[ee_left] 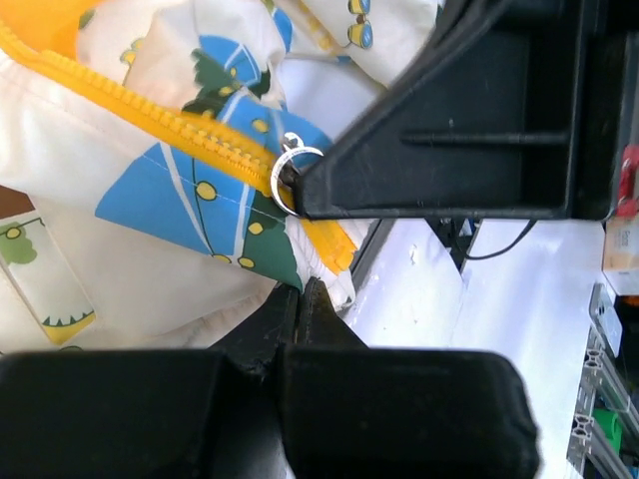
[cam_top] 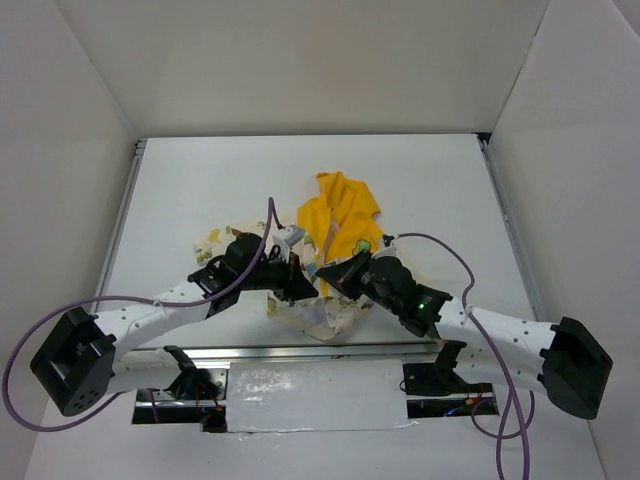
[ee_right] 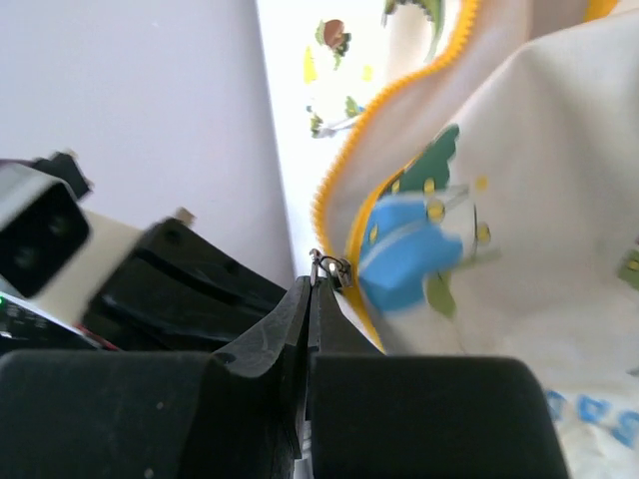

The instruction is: Zip up the jacket

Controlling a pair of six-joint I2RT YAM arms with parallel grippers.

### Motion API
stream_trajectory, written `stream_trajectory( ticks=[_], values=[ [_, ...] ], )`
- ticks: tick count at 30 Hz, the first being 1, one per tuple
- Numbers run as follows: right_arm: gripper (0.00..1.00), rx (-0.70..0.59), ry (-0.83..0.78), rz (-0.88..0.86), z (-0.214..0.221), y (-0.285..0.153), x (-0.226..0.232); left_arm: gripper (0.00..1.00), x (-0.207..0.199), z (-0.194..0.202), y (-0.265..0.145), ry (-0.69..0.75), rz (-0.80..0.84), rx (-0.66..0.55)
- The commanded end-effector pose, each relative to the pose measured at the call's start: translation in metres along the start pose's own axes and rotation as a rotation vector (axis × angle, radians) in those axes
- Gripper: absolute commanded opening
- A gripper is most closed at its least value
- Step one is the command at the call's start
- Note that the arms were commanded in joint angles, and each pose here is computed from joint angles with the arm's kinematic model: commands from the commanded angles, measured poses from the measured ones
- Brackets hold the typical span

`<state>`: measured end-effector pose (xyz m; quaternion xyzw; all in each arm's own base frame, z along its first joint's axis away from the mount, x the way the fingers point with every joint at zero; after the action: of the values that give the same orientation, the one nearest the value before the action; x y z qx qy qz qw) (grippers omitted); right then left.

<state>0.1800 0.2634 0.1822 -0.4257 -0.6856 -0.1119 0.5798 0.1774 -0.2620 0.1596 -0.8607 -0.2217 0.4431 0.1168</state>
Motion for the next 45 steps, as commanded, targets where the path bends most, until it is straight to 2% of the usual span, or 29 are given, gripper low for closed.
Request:
stream_trajectory(
  ticks=[1, 5, 13, 22, 28, 37, 40, 41, 42, 43, 45],
  values=[
    [0.0, -0.014, 0.104, -0.14, -0.014, 0.003, 0.029, 0.0, -0.003, 0.021, 0.002, 0.016, 0.04, 0.091],
    [0.0, 0.056, 0.118, -0.171, -0.004, 0.001, 0.028, 0.0, 0.0, 0.023, 0.004, 0.013, 0.019, 0.102],
    [0.0, -0.062, 0.093, -0.132, -0.03, 0.003, 0.023, 0.0, -0.003, 0.026, 0.004, 0.024, 0.011, 0.107],
    [0.0, -0.138, 0.055, -0.046, -0.088, 0.05, 0.028, 0.0, 0.001, 0.043, -0.002, 0.009, -0.051, 0.113],
    [0.0, -0.158, 0.101, -0.025, -0.116, 0.077, 0.028, 0.0, 0.003, 0.058, -0.006, 0.003, -0.07, 0.127],
    [0.0, -0.166, 0.096, -0.008, -0.133, 0.095, 0.028, 0.0, 0.015, 0.075, -0.011, -0.014, -0.111, 0.136],
    [0.0, -0.187, 0.08, 0.058, -0.153, 0.11, 0.019, 0.0, 0.015, 0.077, -0.012, -0.02, -0.11, 0.137],
    [0.0, -0.225, 0.057, 0.04, -0.175, 0.114, 0.032, 0.0, 0.014, 0.077, -0.013, -0.021, -0.109, 0.136],
    [0.0, -0.232, 0.048, 0.074, -0.184, 0.125, 0.023, 0.0, 0.013, 0.076, -0.013, -0.018, -0.111, 0.13],
    [0.0, -0.256, 0.032, 0.064, -0.203, 0.13, 0.041, 0.0, 0.013, 0.078, -0.014, -0.019, -0.115, 0.132],
    [0.0, -0.27, -0.016, 0.145, -0.229, 0.146, 0.028, 0.0, 0.013, 0.078, -0.016, -0.014, -0.121, 0.125]
  ],
)
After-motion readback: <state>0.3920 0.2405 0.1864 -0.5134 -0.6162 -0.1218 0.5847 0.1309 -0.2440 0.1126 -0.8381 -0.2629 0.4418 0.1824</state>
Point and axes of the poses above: each gripper's point midway between its finger pads, its own y axis out along the fingers, its own x axis along the line the jaws close on, z = x × y, the point moved 4 cm from there along -y, back along the fingers, and after that the axes turned 7 degrees about -y, right-handed, at the moved point
